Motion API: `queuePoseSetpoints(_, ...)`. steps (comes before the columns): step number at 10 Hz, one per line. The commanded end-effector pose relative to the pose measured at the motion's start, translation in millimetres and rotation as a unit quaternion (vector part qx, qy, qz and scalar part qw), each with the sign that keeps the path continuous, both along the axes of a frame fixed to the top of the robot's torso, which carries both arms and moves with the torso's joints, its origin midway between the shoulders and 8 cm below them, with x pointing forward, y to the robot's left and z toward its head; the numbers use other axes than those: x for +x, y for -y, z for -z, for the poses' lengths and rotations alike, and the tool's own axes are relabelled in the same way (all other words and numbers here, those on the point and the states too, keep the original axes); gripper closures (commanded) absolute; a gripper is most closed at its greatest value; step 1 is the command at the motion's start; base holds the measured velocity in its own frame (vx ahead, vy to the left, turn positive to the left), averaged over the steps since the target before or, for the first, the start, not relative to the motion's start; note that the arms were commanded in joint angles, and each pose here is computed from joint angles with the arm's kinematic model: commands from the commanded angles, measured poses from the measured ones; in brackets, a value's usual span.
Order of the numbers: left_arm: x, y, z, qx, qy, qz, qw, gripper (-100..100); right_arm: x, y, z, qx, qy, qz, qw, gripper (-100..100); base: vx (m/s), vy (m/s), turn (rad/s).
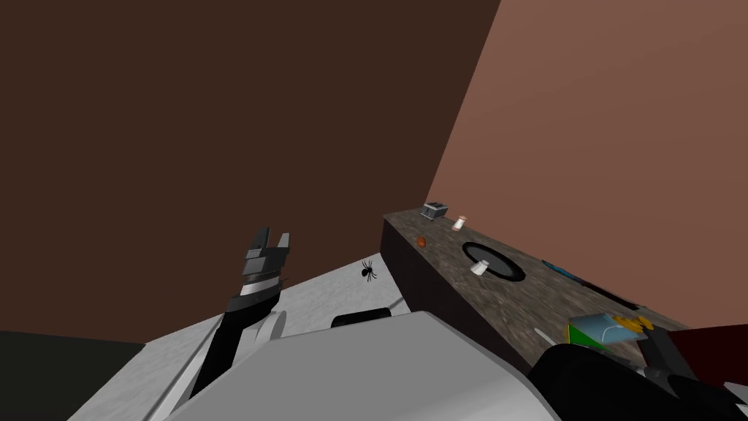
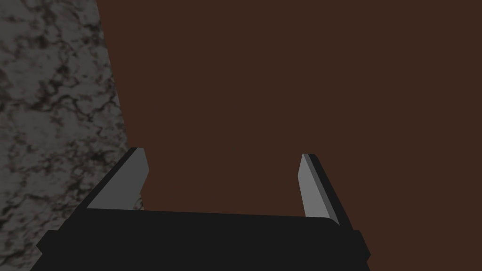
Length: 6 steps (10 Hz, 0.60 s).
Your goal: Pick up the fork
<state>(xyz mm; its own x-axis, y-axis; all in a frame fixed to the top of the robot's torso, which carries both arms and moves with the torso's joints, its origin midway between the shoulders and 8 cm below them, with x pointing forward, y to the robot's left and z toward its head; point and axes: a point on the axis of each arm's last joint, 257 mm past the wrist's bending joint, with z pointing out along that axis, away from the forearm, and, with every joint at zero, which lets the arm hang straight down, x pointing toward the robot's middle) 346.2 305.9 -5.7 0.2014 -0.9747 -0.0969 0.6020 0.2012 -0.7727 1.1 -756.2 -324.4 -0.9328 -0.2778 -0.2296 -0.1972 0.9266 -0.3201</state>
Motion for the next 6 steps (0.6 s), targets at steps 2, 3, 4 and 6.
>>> queuePoseSetpoints(2, 0, 0.0, 0, 0.000, 0.000, 0.000, 1.0000, 0, 1, -1, 1, -0.002, 0.006, -0.012, 0.9999, -100, 0.030, -0.009, 0.016)
queuePoseSetpoints(3, 0, 0.0, 0, 0.000, 0.000, 0.000, 1.0000, 0, -15, -9, 8, 0.010, 0.009, -0.001, 0.9999, -100, 0.041, -0.013, 0.060)
queuePoseSetpoints(4, 0, 0.0, 0, 0.000, 0.000, 0.000, 1.0000, 0, -13, -8, 8, 0.007, 0.012, -0.006, 0.9999, -100, 0.042, -0.016, 0.035)
queuePoseSetpoints(6, 0, 0.0, 0, 0.000, 0.000, 0.000, 1.0000, 0, -24, -11, 10, 0.011, 0.017, -0.001, 0.9998, -100, 0.033, -0.011, 0.034)
